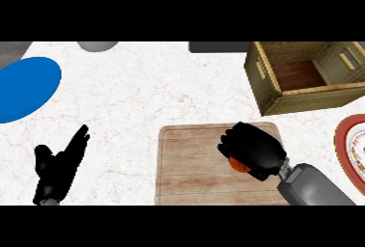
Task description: Pick the tomato from the cutting board and place it in the basket
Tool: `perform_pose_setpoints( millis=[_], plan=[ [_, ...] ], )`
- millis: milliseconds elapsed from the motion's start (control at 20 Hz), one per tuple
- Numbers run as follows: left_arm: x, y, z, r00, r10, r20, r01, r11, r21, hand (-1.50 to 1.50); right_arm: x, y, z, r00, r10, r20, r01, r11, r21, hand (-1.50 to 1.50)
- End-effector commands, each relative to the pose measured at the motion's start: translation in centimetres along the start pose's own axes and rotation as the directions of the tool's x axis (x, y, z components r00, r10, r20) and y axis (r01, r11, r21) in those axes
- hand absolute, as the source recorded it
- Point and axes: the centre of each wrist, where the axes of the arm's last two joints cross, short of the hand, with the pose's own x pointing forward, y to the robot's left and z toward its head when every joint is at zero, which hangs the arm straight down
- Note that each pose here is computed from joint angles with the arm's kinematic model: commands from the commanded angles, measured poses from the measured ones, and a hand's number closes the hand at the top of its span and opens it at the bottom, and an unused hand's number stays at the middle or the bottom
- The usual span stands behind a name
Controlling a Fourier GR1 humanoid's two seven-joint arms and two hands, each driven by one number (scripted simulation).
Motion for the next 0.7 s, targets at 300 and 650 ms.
perform_pose_setpoints(
  millis=[300, 650],
  plan=[
    [-2.6, 0.9, 0.8, 0.986, -0.001, -0.167, 0.011, 0.998, 0.055, 0.0, 1.3, -0.2, -1.2, 0.881, -0.18, -0.437, 0.218, 0.975, 0.038, 1.5],
    [-3.6, 1.1, 1.8, 0.984, 0.009, -0.179, -0.003, 0.999, 0.034, 0.0, 6.2, -6.3, -1.0, 0.68, -0.554, -0.48, 0.426, 0.832, -0.356, 1.5]
  ],
)
